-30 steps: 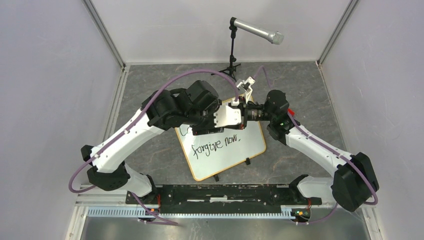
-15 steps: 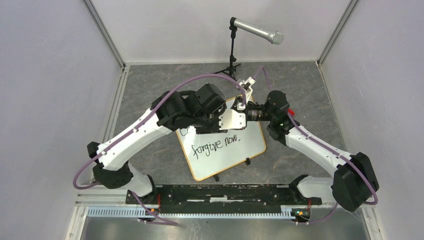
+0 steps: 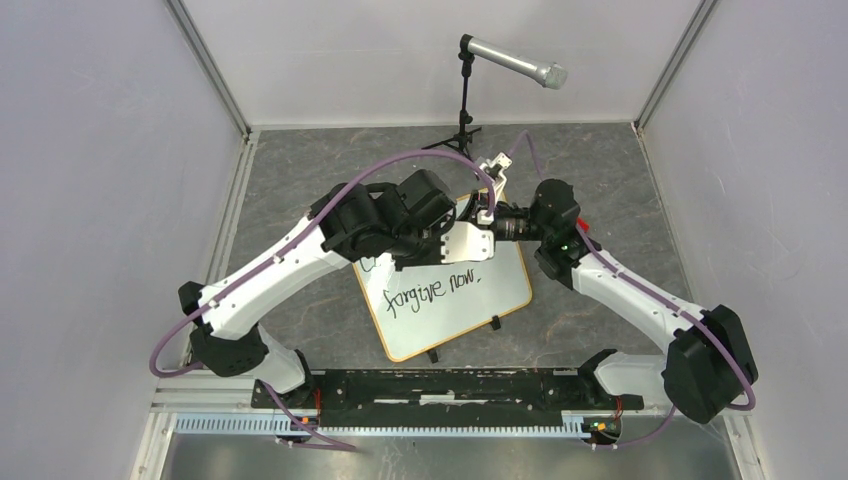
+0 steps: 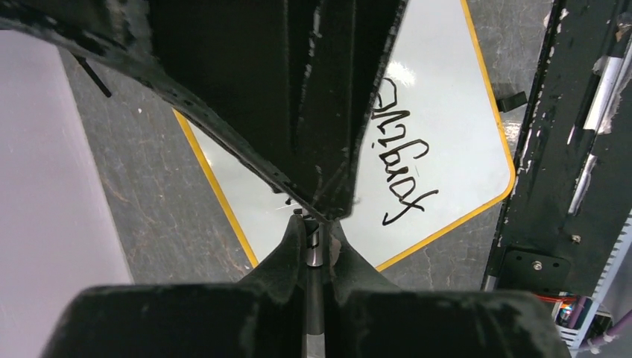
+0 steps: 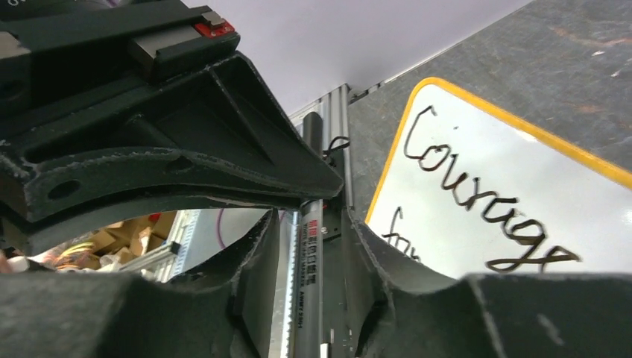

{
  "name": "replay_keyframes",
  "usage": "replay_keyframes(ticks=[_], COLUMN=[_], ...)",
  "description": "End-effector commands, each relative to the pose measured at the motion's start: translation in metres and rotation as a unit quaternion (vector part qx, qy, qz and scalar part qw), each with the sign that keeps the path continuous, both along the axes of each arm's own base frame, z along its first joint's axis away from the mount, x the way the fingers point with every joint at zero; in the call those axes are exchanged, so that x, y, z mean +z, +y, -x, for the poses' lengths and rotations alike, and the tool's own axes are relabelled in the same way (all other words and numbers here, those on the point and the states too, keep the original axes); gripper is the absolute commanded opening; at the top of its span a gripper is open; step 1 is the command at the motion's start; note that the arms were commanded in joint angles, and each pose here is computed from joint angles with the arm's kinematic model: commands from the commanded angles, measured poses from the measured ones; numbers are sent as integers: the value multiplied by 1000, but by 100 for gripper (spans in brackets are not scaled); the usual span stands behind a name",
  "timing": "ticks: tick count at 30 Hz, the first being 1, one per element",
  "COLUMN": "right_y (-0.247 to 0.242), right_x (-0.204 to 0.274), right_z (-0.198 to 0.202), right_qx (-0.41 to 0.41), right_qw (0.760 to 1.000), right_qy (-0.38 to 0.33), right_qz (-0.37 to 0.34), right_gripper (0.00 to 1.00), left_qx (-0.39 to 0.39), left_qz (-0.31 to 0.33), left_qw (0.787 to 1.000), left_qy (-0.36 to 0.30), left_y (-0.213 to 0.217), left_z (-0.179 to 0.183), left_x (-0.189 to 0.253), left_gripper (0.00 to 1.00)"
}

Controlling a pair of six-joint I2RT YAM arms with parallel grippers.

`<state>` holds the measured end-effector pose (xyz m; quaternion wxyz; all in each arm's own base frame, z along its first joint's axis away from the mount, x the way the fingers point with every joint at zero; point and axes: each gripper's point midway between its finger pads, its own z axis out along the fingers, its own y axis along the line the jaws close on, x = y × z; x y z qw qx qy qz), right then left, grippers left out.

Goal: Write a sentence on the whiteboard
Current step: Pass from the right arm to the left, then put down the whiteboard marker at the center of the board.

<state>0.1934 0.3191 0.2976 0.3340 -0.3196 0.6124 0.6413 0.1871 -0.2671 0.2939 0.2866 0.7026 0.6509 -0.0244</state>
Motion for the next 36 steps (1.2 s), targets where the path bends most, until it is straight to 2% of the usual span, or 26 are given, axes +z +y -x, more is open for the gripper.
replay_keyframes(ticks=[1,5,6,7,8,11,15,21,24,28,36], right_y=[-9,-25,-31,-38,-47,-73,-115,-181,-213,-249,-299], right_x=[24,29,30,34,37,43,40,7,-18,-46,-85], right_z=[-16,-41,-47,-56,-64,-88,-120,-150,-157,-159,-149], right_qx=[-21,-70,-83,-99,-115,-166,-235,-329,-355,-372,-409], right_qw=[999,996,995,993,991,983,966,920,899,881,841], right_qy=[-46,-58,-62,-67,-71,-82,-102,-154,-158,-143,-153], right_qz=[-10,4,6,6,7,14,41,148,203,255,321], right_gripper=[53,75,82,93,98,98,98,98,98,98,98], left_qx=[18,62,79,101,127,208,324,478,524,558,592], left_qz=[47,88,97,109,120,161,217,263,262,229,210], left_qw=[999,993,991,987,982,961,918,833,804,790,765], left_qy=[18,47,52,62,73,88,78,96,102,107,138], left_y=[4,14,17,22,29,54,104,191,228,254,263], left_z=[2,-9,-15,-22,-30,-59,-102,-144,-151,-148,-139], left_x=[13,22,23,25,25,30,38,16,-6,-51,-134], left_gripper=[2,2,2,2,2,2,2,2,2,2,5])
